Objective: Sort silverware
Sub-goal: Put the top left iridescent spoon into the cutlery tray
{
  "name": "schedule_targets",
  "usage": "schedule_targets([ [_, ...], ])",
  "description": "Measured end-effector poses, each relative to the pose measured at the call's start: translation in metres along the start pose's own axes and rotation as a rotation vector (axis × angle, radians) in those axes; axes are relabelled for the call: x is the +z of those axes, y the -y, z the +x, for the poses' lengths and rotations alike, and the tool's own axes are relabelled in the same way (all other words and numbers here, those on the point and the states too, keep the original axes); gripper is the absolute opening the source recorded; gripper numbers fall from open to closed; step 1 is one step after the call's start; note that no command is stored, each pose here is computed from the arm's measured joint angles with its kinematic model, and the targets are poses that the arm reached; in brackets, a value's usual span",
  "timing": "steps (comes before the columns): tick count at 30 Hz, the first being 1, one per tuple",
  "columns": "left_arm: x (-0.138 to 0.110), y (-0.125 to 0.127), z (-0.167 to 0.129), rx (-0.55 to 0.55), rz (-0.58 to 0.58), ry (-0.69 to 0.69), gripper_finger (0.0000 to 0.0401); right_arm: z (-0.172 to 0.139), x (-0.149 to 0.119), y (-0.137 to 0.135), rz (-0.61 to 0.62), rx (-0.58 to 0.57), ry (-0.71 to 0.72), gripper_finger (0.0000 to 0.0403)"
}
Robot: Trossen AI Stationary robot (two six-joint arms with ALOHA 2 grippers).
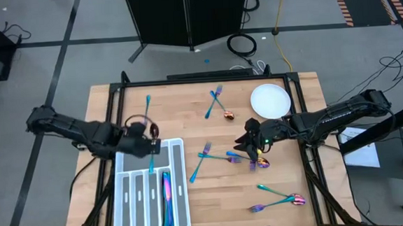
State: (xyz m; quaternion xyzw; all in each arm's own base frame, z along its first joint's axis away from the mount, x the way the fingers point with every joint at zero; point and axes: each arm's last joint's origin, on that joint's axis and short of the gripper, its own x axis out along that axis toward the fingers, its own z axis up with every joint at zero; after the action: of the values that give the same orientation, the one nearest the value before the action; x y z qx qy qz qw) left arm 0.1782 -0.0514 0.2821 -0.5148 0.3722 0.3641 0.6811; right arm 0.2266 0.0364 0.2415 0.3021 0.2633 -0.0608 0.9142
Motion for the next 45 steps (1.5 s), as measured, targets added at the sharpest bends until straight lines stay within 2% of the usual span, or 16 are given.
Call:
schedule_targets([
  [4,-0.027,-0.010,0.005,0.020,-0.005,-0.038,0.0026,0.000,0.005,-0.005,0.035,0.046,0.049,0.0148],
  [11,-0.074,-0.024,0.018,0.038,-0.009,-0.056,0.0026,-0.002,0.005,-0.018,0.027,0.135,0.102,0.0148],
  [20,-0.141,-0.023,0.050,0.023,-0.020,-0.123,0.0026,-0.001,-0.003,-0.025,0.035,0.119,0.102,0.0148],
  [24,-0.163,-0.030,0.064,0.061,-0.021,-0.133,0.0026,0.004,-0.006,-0.025,0.052,0.111,0.084,0.0148],
  [27,-0.172,-0.032,0.073,0.087,-0.004,-0.149,0.0026,0.009,-0.008,-0.024,0.057,0.099,0.069,0.0148],
  [37,-0.183,-0.022,0.087,0.037,-0.059,-0.219,0.0026,0.023,-0.012,-0.026,0.078,0.119,0.058,0.0148],
  [45,-0.181,-0.023,0.089,0.107,-0.080,-0.256,0.0046,0.023,-0.010,-0.029,0.081,0.157,0.065,0.0148],
])
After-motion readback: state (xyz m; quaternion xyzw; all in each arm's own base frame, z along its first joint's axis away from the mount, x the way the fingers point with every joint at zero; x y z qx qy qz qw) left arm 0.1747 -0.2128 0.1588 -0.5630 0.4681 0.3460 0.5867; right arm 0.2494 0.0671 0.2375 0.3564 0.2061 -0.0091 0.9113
